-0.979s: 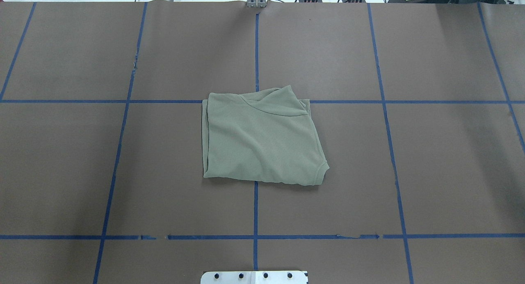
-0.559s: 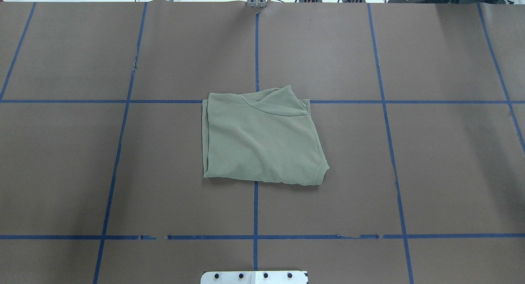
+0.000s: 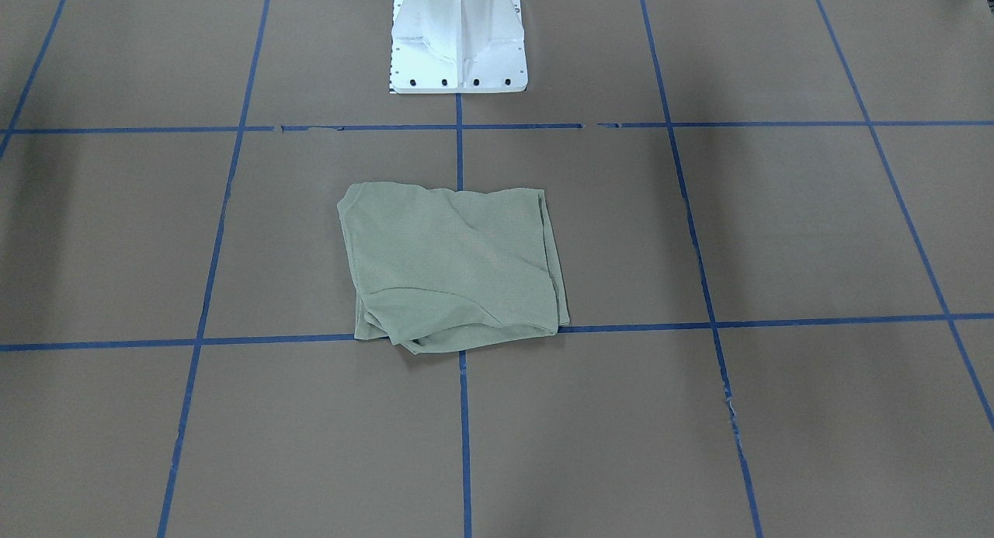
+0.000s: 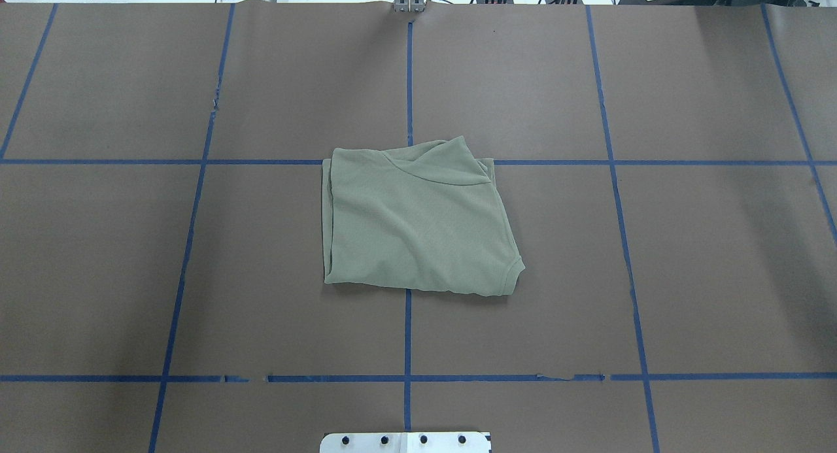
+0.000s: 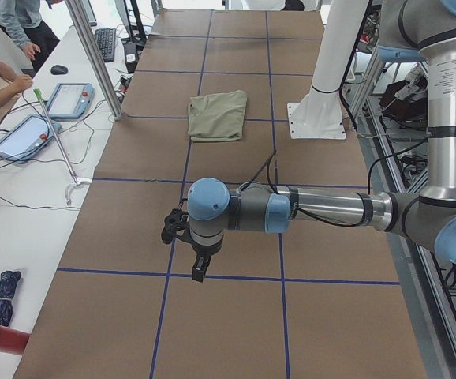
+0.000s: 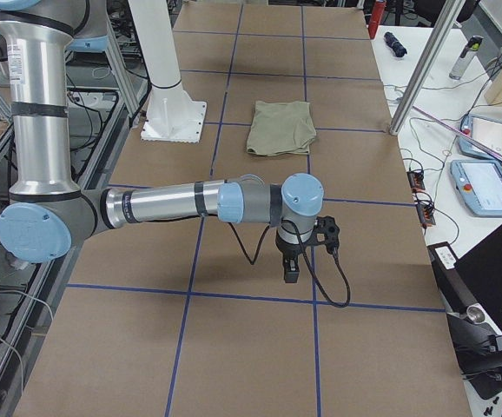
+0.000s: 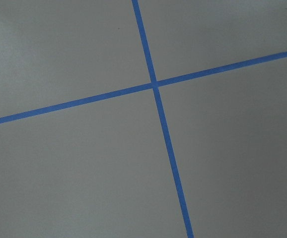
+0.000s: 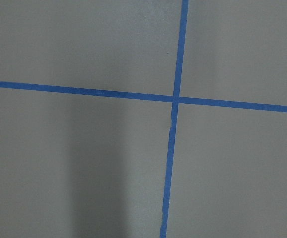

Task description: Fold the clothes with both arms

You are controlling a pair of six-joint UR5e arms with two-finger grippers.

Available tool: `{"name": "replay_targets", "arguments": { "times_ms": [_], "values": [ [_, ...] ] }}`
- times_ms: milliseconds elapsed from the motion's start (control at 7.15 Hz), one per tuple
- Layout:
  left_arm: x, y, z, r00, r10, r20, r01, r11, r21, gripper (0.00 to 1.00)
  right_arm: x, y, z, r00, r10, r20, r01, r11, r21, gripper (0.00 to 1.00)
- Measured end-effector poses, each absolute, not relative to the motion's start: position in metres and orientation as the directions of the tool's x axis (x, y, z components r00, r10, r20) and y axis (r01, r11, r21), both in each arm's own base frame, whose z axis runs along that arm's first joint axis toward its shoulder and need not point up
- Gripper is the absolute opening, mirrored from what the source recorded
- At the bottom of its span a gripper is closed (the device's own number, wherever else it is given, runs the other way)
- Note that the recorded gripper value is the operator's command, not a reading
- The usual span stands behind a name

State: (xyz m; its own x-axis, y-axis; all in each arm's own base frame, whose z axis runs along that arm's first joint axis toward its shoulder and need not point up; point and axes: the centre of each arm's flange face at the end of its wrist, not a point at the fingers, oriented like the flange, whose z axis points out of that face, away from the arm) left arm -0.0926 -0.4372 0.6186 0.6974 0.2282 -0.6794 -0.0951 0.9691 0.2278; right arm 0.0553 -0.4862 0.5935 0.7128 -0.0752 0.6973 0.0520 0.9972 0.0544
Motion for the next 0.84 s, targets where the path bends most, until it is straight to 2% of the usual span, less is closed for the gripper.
{"name": "replay_targets", "arguments": {
  "times_ms": [839],
  "values": [
    [-0.0926,-0.4364,0.6209,0.697,0.223,-0.681,-0.094,0.970,0.222,1.00,0.0545,-0.4862,0.5935,0.712,-0.076,0.698,0.054,0.997,0.054,1.00]
  ]
}}
